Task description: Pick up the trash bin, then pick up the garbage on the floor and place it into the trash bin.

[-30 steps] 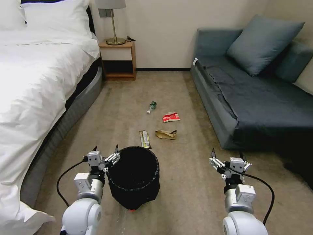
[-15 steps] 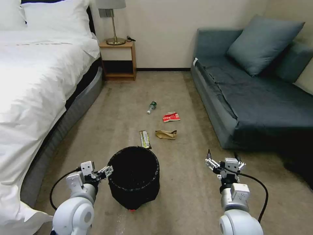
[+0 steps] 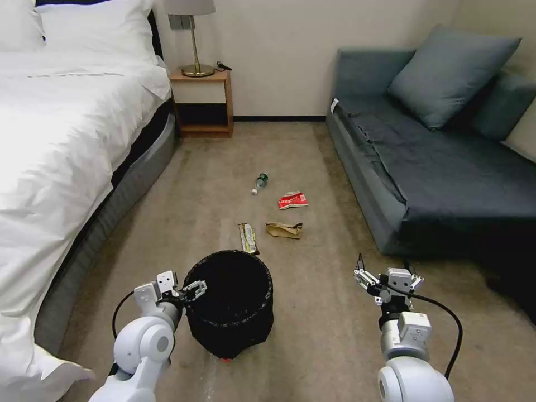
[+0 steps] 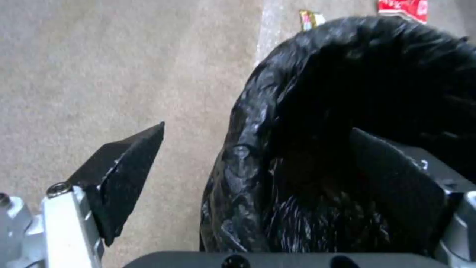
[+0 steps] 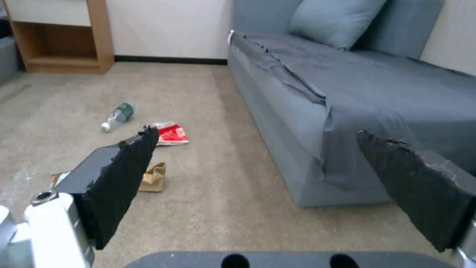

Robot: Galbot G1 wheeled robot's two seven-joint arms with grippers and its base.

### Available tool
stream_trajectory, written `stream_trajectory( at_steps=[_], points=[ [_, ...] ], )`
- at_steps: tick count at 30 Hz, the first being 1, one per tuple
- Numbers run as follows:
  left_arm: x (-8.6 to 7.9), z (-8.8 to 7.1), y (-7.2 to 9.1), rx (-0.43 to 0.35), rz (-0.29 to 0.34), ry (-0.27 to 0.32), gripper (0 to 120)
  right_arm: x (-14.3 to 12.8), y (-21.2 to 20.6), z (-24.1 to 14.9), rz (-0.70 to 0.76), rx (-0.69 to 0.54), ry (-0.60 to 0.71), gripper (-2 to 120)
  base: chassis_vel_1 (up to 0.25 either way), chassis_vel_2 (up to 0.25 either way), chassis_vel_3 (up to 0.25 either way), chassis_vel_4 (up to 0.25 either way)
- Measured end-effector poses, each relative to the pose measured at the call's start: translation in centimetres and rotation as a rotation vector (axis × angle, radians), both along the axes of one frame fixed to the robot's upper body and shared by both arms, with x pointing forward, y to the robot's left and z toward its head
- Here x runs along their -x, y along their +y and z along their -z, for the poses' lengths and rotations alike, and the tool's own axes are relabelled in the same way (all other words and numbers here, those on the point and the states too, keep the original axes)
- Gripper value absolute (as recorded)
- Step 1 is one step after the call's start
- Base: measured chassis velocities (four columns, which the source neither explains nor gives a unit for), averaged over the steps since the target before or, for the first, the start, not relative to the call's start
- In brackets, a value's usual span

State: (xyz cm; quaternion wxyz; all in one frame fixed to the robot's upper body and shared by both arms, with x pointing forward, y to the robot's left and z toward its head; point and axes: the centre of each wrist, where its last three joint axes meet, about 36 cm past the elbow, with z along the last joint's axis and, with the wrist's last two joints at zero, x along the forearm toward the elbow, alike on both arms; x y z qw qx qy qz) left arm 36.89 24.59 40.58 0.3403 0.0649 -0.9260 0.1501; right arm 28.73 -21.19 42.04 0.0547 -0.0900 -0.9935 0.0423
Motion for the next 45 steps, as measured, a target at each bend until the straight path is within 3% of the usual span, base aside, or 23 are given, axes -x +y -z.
stream_trajectory(
  at_steps=[11,36,45],
  points=[
    [-0.9,1.5,0.2,0.028,-0.009,0.049,95,-0.2,0.2,-0.2,-0.002,-0.005,-0.006,100,0.0,0.0,0.0,0.0],
    [-1.0,2.3,-0.4,0.076,-0.009,0.071,5,0.0,0.0,-0.4,0.0,-0.005,-0.009,100,0.0,0.0,0.0,0.0],
    [-0.4,1.4,0.2,0.1,-0.038,0.047,4,0.0,-0.2,-0.4,0.001,-0.013,-0.016,100,0.0,0.0,0.0,0.0]
  ],
)
